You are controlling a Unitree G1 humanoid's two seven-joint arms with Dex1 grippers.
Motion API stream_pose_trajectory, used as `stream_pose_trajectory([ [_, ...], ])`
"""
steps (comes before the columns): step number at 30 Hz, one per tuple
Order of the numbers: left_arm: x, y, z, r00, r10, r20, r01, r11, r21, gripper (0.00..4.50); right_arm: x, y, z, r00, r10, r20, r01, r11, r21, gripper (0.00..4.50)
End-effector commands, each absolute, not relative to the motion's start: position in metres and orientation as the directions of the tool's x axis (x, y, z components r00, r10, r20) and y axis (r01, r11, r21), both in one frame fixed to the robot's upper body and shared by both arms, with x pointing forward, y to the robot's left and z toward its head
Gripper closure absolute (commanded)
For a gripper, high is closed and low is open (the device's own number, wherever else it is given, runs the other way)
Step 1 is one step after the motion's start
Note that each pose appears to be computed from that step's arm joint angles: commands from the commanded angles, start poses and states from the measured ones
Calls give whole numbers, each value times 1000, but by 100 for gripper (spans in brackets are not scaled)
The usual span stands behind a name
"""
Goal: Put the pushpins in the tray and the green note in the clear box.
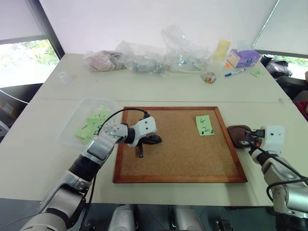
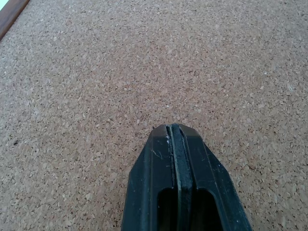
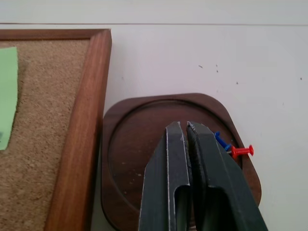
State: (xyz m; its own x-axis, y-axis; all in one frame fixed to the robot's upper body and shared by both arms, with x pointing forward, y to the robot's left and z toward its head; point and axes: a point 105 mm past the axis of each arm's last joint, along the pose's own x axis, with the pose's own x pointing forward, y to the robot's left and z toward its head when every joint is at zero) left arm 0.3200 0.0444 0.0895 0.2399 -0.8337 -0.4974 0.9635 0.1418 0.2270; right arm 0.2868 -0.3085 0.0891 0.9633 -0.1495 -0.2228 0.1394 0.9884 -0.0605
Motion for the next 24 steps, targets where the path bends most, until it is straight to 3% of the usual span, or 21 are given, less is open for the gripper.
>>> stream_pose_trajectory([
  [1, 316, 45, 73, 215, -809, -547, 973, 130, 190, 450, 286, -317, 99, 966, -176, -191, 167, 984, -61, 305],
  [7, 317, 45, 73, 220, -809, -546, 972, 134, 194, 450, 287, -320, 100, 965, -185, -185, 179, 983, -49, 20],
  [19, 317, 45, 73, 224, -808, -545, 971, 135, 198, 450, 290, -315, 131, 985, -165, -51, 166, 986, 27, 8],
  [21, 317, 45, 73, 224, -808, -545, 971, 134, 199, 450, 292, -306, 139, 993, -118, -19, 119, 993, 23, 8],
  [24, 317, 45, 74, 221, -809, -544, 971, 132, 198, 450, 295, -268, 139, 997, 75, -32, -76, 997, -32, 8],
])
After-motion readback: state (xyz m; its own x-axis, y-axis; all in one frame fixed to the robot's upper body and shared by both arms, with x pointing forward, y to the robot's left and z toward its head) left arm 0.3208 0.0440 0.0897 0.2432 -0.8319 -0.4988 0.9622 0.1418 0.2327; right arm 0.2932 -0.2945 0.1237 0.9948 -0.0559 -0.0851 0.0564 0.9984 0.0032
